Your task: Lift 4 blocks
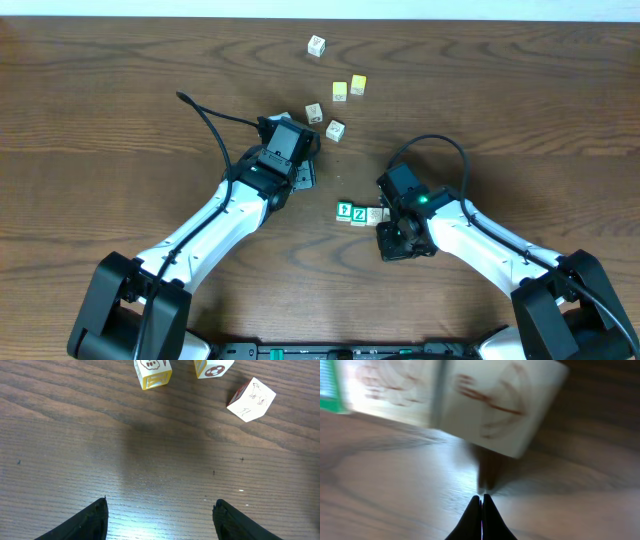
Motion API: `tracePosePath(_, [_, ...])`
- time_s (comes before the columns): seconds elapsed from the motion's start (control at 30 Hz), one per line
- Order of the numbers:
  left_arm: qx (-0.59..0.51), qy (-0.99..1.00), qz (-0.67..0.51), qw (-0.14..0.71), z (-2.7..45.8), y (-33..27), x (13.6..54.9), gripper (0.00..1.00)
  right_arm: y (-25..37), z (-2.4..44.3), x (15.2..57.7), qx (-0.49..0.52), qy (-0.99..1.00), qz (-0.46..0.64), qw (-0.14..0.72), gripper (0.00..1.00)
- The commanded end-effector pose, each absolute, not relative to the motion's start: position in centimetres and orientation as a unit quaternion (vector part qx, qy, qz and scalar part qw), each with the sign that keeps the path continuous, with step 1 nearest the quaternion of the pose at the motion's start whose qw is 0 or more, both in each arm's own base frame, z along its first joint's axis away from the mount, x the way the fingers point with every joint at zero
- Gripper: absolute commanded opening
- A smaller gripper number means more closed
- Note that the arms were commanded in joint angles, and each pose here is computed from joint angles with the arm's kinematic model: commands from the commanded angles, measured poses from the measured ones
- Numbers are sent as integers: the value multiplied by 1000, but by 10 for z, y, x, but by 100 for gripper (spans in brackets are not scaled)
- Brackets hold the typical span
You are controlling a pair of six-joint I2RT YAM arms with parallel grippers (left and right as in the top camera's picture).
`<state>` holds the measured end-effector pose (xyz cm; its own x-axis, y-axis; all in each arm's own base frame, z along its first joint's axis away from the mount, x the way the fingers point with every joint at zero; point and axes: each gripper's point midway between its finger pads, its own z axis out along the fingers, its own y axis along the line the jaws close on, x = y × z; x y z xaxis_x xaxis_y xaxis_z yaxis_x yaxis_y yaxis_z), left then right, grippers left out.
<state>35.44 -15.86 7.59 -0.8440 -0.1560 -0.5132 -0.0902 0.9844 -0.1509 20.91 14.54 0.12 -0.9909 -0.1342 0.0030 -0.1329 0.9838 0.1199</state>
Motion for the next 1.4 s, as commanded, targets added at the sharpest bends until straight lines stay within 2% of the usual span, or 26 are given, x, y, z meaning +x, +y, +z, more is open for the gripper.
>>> tracePosePath(0.0, [-55,962,-53,263,68,-156,350,68,128,-3,212,16,-1000,-10,-4,1])
tracePosePath(0.7, [-52,961,-45,267,69,-153,351,68,104,0,253,-55,-996,11,-74,1])
tracePosePath(1.03, [-52,961,-45,267,69,-153,351,68,119,4,276,-12,-993,-24,-117,1])
tracePosePath(1.37, [-52,961,-45,267,69,-153,351,68,133,6,278,11,-991,-60,-119,1])
